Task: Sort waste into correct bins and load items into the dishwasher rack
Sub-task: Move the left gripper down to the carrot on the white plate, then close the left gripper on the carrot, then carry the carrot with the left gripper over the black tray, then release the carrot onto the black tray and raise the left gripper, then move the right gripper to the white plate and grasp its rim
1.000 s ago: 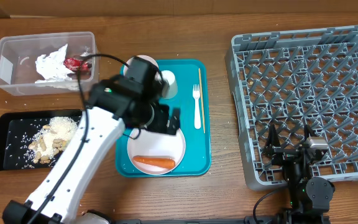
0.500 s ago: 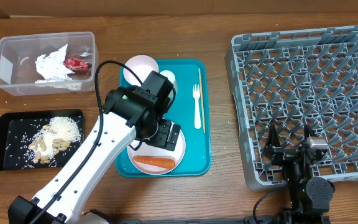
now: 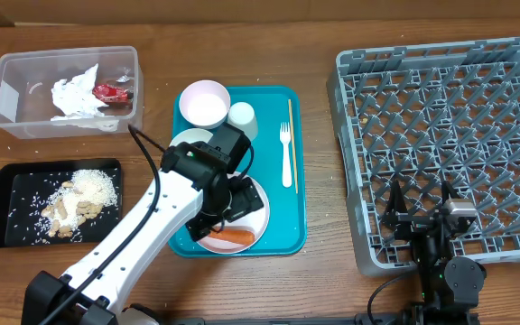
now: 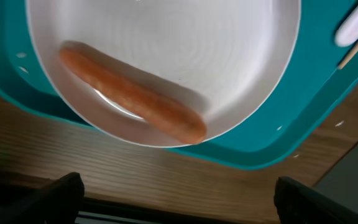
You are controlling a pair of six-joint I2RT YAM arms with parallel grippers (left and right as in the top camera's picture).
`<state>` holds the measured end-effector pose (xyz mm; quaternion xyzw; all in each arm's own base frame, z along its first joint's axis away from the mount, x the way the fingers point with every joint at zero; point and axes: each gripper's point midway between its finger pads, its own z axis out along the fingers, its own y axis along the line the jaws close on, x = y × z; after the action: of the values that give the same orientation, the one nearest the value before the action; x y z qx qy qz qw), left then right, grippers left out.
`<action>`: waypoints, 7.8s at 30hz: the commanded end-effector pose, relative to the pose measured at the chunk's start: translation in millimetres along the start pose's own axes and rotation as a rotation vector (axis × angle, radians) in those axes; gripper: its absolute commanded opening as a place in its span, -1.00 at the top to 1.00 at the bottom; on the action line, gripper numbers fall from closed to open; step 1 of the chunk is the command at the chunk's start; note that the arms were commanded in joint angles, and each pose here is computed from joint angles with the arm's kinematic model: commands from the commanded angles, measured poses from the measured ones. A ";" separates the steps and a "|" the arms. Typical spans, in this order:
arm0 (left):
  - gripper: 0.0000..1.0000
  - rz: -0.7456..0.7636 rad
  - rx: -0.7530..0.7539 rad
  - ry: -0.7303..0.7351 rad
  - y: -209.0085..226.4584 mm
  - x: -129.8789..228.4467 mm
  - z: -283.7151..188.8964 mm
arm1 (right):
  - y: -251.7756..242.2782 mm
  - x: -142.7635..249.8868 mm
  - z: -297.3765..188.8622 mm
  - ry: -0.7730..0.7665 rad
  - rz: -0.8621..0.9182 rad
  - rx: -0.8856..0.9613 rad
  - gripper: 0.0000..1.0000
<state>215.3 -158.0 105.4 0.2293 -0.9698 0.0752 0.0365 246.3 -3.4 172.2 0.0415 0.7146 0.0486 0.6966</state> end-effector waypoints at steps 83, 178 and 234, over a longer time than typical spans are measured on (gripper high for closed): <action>0.88 -0.413 -0.067 -0.244 -2.7 -69.8 -11.9 | -1.6 1.3 0.0 -0.006 -0.001 0.005 -1.00; -1.00 -0.022 -0.133 -0.491 66.2 -174.8 -138.2 | -1.7 1.3 0.0 -0.006 -0.001 0.005 -1.00; -1.00 -0.535 0.049 -0.479 178.8 -219.4 -157.9 | 123.1 -158.4 16.9 0.426 0.259 -0.522 -0.99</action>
<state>333.1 110.6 207.0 0.4789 -0.8621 0.0492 -0.1584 248.7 96.5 342.2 -0.0251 0.7783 0.3682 0.5079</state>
